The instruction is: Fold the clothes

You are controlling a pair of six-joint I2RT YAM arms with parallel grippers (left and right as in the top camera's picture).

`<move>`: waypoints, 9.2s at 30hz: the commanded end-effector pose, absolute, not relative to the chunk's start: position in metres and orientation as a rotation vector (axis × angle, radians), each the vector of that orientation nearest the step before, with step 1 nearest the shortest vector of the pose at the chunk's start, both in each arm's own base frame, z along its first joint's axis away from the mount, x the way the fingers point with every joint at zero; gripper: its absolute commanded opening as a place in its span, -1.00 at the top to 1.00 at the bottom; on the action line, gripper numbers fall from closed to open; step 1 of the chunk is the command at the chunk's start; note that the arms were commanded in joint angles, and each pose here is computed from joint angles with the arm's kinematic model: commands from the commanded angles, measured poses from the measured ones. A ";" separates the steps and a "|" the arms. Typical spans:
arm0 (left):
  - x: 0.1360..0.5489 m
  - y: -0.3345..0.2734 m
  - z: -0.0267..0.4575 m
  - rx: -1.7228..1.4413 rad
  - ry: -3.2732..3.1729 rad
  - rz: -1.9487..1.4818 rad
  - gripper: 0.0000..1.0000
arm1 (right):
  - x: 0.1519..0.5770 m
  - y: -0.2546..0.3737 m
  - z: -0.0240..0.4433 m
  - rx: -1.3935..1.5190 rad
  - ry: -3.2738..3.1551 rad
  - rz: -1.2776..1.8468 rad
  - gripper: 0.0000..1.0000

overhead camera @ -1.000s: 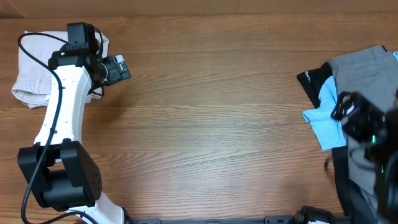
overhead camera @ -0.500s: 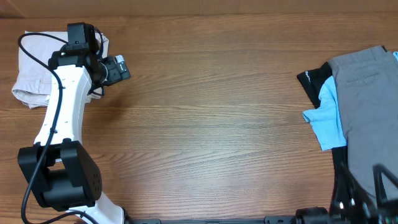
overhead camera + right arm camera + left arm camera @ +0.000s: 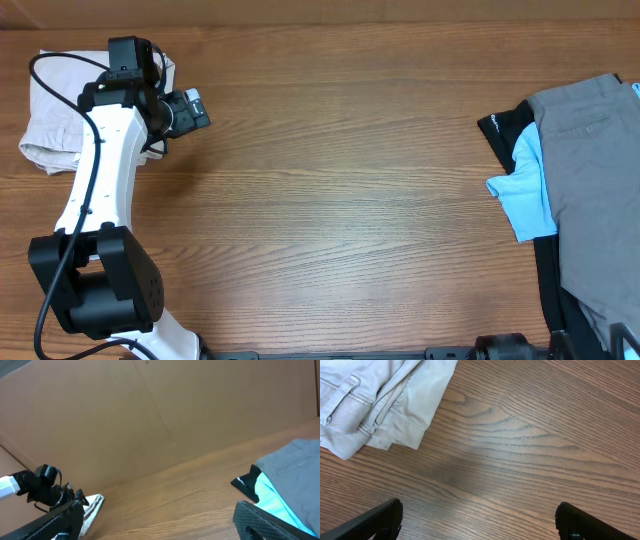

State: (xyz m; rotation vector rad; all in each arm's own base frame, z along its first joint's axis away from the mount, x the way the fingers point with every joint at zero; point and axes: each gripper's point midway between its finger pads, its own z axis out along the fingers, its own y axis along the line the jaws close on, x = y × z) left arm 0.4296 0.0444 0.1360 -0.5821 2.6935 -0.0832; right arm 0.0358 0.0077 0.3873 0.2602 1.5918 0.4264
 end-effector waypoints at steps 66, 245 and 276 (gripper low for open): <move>0.431 0.044 0.138 -0.584 2.688 -0.094 -0.99 | 0.245 0.025 0.189 0.156 1.518 0.336 -1.00; 0.245 -0.025 0.157 -0.054 1.645 -0.184 -1.00 | 0.245 0.026 0.169 0.053 1.599 0.225 -1.00; 0.245 -0.025 0.157 -0.054 1.645 -0.184 -1.00 | 0.245 0.026 0.169 0.053 1.599 0.225 -1.00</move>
